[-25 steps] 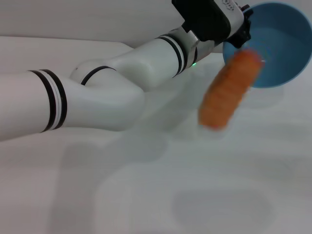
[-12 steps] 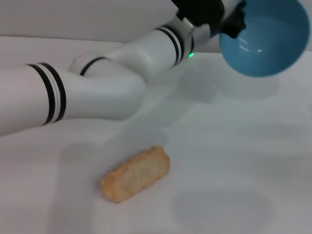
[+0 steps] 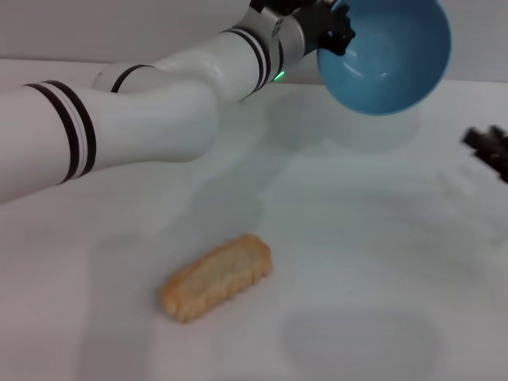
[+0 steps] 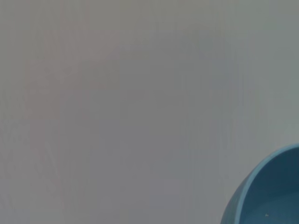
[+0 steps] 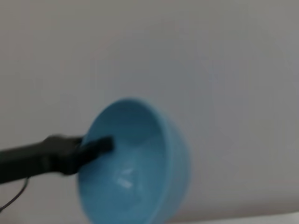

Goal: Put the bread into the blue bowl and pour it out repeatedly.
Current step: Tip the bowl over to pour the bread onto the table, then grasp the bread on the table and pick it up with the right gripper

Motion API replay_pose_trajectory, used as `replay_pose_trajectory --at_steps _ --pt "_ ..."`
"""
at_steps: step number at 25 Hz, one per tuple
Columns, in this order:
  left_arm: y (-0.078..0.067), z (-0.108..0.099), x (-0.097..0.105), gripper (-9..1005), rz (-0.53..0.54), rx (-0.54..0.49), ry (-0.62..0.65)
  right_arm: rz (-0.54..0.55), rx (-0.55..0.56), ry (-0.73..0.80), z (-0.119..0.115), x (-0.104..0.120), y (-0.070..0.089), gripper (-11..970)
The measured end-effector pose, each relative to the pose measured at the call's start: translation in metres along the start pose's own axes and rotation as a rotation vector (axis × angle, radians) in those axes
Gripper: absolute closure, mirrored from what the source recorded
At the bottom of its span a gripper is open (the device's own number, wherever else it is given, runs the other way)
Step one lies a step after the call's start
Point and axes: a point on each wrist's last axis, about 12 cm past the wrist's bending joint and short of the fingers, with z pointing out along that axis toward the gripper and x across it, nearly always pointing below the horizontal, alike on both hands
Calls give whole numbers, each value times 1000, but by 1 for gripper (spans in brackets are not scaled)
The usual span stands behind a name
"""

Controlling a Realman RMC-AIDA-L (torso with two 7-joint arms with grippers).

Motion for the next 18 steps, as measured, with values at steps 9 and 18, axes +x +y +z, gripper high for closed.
replay_pose_trajectory --at_steps 9,18 --pt "10 -4 10 996 -59 -30 24 82 -117 252 66 0 31 429" --pt "15 -6 13 996 -79 -49 21 125 -189 577 115 9 77 437"
